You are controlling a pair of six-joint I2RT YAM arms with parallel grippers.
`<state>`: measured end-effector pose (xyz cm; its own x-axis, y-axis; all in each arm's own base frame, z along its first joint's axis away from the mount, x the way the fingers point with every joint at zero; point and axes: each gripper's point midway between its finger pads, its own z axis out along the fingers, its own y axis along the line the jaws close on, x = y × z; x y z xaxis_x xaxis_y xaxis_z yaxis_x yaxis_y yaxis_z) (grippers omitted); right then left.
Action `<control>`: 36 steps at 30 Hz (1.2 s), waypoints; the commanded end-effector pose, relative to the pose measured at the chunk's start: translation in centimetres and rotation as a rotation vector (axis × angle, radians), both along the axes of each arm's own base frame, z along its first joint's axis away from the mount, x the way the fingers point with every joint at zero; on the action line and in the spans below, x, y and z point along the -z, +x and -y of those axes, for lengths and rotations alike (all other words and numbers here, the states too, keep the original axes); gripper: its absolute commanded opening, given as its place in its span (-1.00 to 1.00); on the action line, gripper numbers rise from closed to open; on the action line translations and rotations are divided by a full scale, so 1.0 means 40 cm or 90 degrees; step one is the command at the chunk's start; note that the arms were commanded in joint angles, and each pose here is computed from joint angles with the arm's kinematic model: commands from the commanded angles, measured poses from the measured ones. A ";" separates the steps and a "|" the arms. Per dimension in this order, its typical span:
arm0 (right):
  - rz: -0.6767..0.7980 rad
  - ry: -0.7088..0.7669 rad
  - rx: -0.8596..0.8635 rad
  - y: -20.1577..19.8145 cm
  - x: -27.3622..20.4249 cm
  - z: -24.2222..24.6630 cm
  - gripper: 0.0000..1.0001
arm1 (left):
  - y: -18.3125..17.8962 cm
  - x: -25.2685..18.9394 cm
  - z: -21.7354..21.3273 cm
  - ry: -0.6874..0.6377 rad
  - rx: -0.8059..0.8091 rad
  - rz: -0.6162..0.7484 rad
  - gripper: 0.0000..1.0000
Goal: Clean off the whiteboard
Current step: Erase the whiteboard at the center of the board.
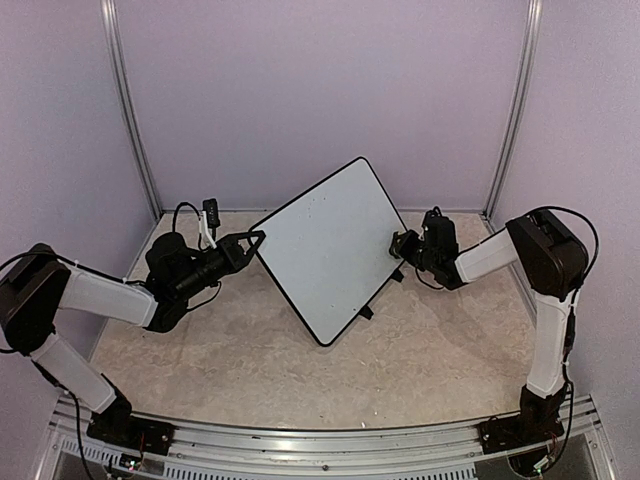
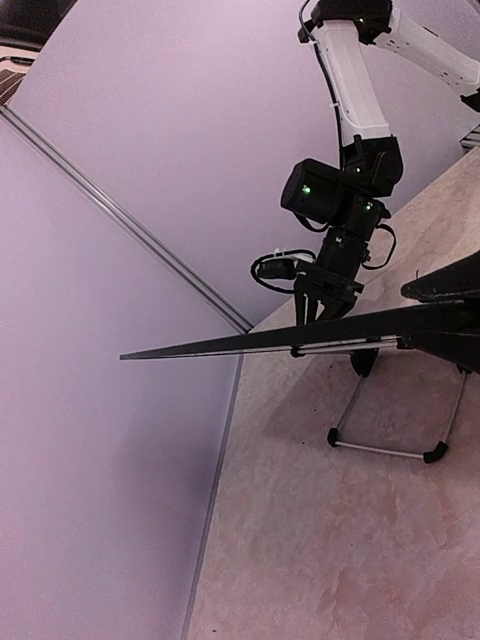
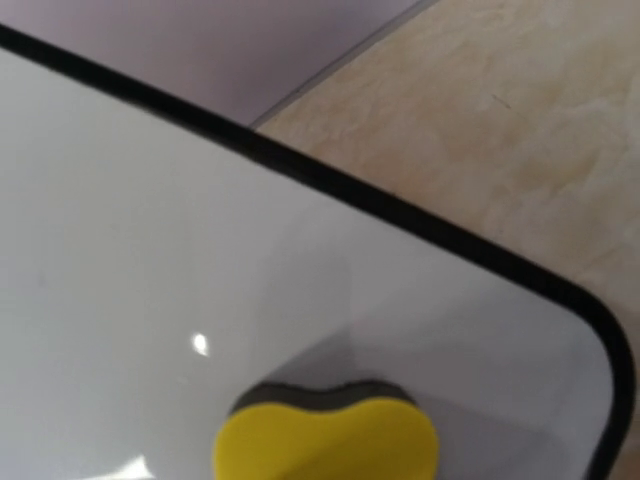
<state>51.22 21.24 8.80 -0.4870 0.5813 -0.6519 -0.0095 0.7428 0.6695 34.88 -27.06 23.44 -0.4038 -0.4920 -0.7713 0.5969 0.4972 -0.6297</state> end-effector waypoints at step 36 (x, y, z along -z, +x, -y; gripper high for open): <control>0.103 0.005 -0.230 -0.211 -0.059 -0.349 -1.00 | -0.089 -0.089 0.059 -0.028 0.121 0.086 -1.00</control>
<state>46.41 29.93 11.47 -0.4630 0.4865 -0.7409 -0.2441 0.7336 0.6342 35.26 -26.61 23.55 -0.3881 -0.5057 -0.7704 0.5837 0.5121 -0.6302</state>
